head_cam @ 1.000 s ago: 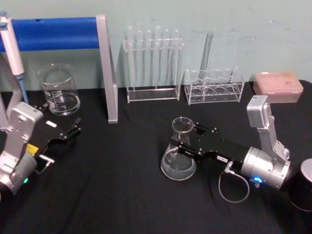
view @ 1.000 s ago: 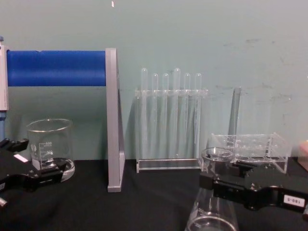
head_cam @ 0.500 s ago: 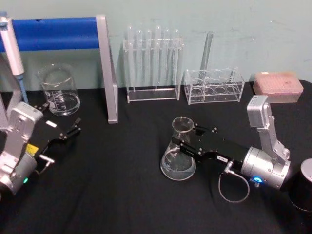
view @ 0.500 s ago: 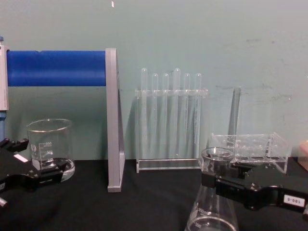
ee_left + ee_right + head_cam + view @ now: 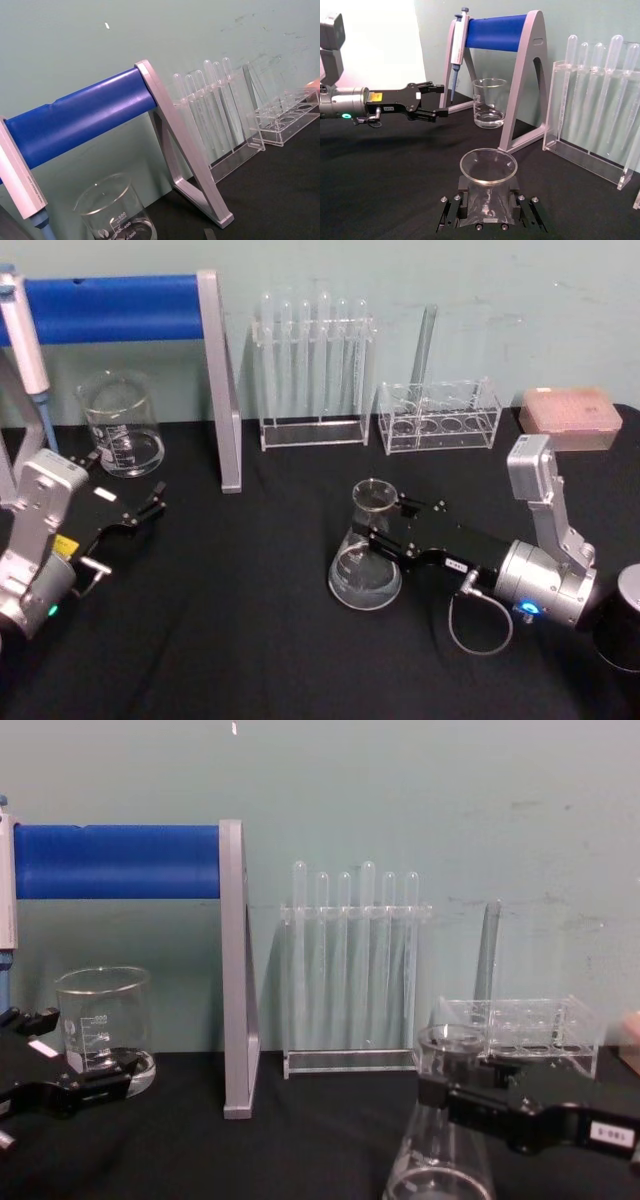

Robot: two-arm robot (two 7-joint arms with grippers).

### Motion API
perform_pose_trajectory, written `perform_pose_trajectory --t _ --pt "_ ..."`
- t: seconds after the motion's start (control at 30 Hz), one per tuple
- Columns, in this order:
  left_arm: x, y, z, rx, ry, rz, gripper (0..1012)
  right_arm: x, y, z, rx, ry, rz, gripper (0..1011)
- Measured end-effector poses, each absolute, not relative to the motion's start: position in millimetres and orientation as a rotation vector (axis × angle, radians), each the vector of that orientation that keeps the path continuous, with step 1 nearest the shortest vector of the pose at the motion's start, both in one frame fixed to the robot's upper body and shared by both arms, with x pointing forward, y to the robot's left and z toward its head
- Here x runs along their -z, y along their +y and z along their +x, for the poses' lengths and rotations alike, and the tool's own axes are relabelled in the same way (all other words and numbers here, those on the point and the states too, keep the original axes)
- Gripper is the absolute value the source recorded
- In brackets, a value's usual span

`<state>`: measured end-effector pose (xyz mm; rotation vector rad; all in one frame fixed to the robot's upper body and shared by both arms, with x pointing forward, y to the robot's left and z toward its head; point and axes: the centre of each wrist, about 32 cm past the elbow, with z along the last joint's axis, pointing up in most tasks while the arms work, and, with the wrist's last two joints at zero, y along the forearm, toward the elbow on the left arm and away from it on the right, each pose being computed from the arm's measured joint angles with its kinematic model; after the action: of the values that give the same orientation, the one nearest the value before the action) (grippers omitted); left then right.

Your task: Grasp the erlenmeyer flask with one hand, shake it three times, then place it back.

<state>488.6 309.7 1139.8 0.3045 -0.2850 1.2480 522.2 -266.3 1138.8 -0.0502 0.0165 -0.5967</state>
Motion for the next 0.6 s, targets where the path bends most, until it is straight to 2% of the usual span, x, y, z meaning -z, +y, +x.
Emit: perform_pose_trajectory --t 0.2,0.6 --pt "-1139.8 309.7 488.6 -1.248 -0.285 0.304 1001 -1148.5 -265.4 519.4 0.622 0.014 -0.009 449" --pt "-1139.8 309.7 488.6 -1.248 -0.285 0.305 1001 -1194.7 -262.4 499.3 0.857 -0.046 0.109 449"
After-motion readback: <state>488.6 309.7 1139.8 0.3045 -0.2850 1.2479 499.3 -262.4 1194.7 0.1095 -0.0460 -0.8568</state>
